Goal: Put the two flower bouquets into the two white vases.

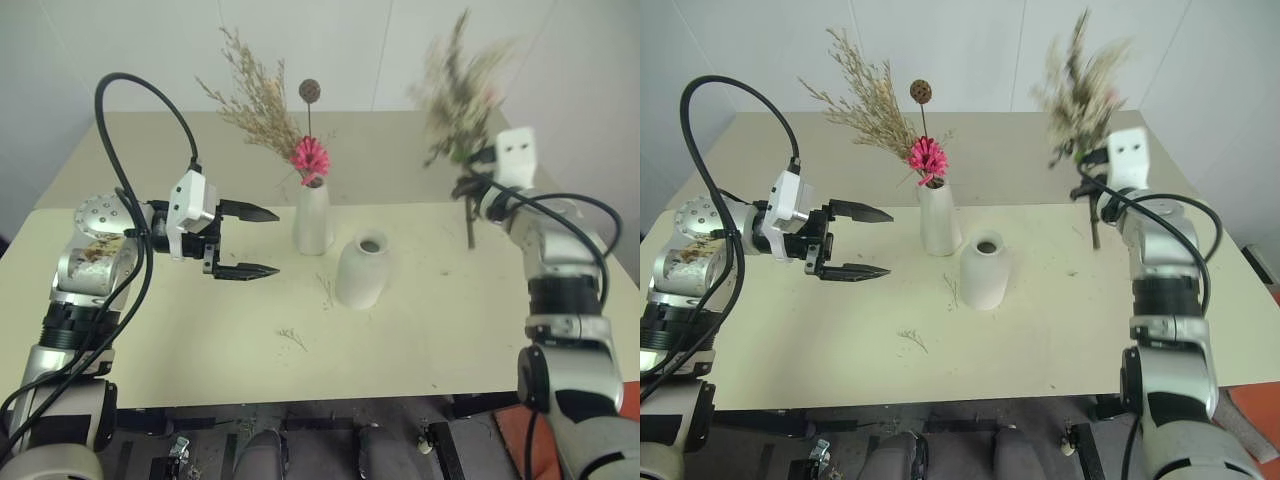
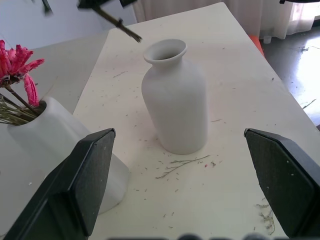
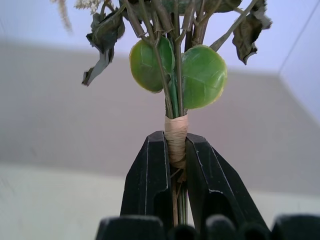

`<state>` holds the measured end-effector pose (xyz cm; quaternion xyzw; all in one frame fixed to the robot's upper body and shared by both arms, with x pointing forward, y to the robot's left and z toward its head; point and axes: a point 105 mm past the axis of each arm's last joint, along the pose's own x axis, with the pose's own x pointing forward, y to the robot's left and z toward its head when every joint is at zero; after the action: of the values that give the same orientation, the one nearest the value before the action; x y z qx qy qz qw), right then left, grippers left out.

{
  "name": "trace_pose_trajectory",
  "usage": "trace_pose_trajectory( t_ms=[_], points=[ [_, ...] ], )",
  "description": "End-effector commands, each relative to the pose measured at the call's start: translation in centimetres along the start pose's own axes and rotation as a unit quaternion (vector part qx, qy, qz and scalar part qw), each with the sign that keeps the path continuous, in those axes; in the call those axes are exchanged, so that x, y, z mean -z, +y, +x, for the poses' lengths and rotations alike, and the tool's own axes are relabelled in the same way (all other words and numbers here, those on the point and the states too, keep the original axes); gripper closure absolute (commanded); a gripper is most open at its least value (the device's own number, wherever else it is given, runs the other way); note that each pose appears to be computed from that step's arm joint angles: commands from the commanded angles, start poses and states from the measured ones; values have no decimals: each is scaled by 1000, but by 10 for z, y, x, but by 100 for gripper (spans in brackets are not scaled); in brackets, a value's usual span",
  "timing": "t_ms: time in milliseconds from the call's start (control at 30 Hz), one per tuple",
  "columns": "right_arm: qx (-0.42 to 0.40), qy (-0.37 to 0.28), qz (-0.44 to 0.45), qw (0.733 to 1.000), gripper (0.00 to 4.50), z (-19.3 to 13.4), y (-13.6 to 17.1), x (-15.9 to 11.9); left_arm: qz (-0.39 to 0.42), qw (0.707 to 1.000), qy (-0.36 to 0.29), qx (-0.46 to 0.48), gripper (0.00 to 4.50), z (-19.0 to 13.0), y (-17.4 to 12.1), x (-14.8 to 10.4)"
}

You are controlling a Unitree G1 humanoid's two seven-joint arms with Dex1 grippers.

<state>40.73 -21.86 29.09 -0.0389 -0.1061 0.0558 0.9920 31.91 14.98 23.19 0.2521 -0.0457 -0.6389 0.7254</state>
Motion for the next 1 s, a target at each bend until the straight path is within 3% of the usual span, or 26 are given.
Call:
trace_pose_trajectory(
  t_ms=[33,200,500,1000],
  points=[
    [-50,-188,89,977,426,-36,14,-82,25,1000,1,1,0,-3,6,-7],
    [-116,-233,144,955,426,-56,55,-98,26,1000,2,4,0,-4,9,-7],
    [-183,-228,152,944,426,-76,118,-81,23,1000,13,2,0,-8,7,-3],
    [-194,-203,149,948,426,-89,138,-56,22,999,24,5,0,-13,4,-5]
  ],
)
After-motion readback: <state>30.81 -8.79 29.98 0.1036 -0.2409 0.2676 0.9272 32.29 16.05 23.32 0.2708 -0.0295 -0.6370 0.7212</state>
